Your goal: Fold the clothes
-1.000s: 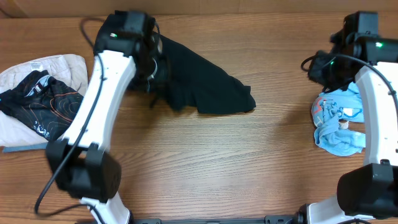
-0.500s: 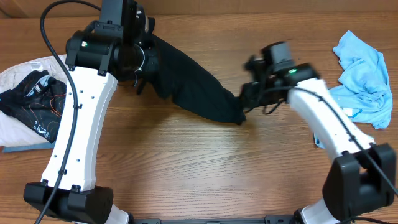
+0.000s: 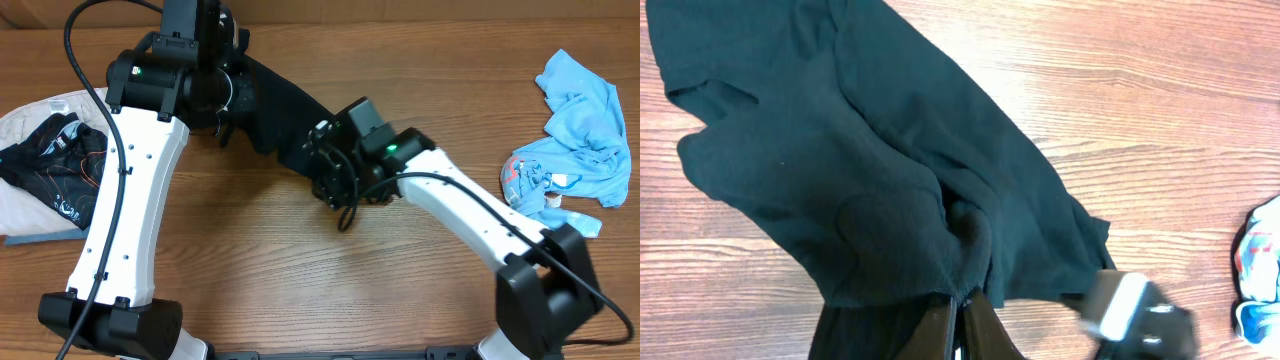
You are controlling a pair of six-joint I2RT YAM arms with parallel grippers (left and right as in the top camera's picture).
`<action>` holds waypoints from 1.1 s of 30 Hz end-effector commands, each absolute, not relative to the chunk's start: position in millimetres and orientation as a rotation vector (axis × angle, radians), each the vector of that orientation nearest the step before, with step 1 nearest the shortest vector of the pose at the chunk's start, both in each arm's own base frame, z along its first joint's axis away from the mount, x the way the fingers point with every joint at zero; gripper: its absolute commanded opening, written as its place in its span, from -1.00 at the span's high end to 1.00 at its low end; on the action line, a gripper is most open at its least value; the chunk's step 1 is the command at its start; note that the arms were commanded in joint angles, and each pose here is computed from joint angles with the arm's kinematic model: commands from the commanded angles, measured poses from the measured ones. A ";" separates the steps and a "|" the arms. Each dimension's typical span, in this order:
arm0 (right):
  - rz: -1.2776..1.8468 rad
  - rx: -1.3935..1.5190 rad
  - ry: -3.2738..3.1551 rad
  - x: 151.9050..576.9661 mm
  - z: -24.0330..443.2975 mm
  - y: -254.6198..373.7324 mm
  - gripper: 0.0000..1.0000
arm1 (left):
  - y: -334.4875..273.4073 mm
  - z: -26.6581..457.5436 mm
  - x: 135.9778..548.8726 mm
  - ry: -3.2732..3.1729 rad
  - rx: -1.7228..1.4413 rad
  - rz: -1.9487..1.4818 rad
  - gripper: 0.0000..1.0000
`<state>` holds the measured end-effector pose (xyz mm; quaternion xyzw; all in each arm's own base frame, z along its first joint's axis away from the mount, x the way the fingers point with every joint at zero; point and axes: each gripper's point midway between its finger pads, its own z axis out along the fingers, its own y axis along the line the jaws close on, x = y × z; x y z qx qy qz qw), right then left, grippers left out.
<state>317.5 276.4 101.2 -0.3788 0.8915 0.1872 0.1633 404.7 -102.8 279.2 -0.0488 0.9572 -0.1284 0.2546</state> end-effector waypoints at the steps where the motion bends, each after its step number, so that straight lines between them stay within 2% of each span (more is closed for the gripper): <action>1: 0.452 -1.086 2.542 321.1 88.4 282.0 -0.43 | -99.3 303.3 409.0 2.525 -0.109 -0.339 0.92; 7: 0.317 -0.966 2.493 343.1 93.7 286.0 -0.59 | -100.2 323.3 413.7 2.466 -0.103 -0.352 0.92; 13: 0.216 -0.828 2.485 362.5 92.7 280.5 -0.56 | -100.3 327.1 413.8 2.457 -0.101 -0.354 0.92; 15: 0.193 -0.776 2.491 367.9 90.1 278.5 -0.33 | -100.2 327.0 413.7 2.458 -0.102 -0.354 0.92; 16: 0.180 -0.747 2.500 370.0 87.1 277.0 -0.01 | -100.3 327.0 413.7 2.457 -0.101 -0.354 0.92; 17: 0.158 -0.682 2.516 373.5 84.9 273.0 0.59 | -100.2 327.0 413.7 2.457 -0.101 -0.354 0.92; 18: 0.143 -0.635 2.527 375.6 83.8 269.5 0.89 | -100.2 326.9 413.5 2.458 -0.097 -0.352 0.92; 22: 0.128 -0.535 2.551 380.2 83.0 260.6 0.92 | -98.3 326.1 413.3 2.461 -0.091 -0.334 0.92; 25: -0.001 -0.355 2.551 395.2 88.1 230.3 0.92 | -91.2 323.5 412.3 2.470 -0.088 -0.276 0.92; 30: -0.333 0.035 2.383 459.2 163.2 114.6 0.92 | -68.8 315.7 406.4 2.502 -0.137 -0.114 0.92; 33: -0.410 0.249 2.299 484.7 211.2 43.7 0.92 | -61.6 314.1 404.6 2.508 -0.153 -0.064 0.92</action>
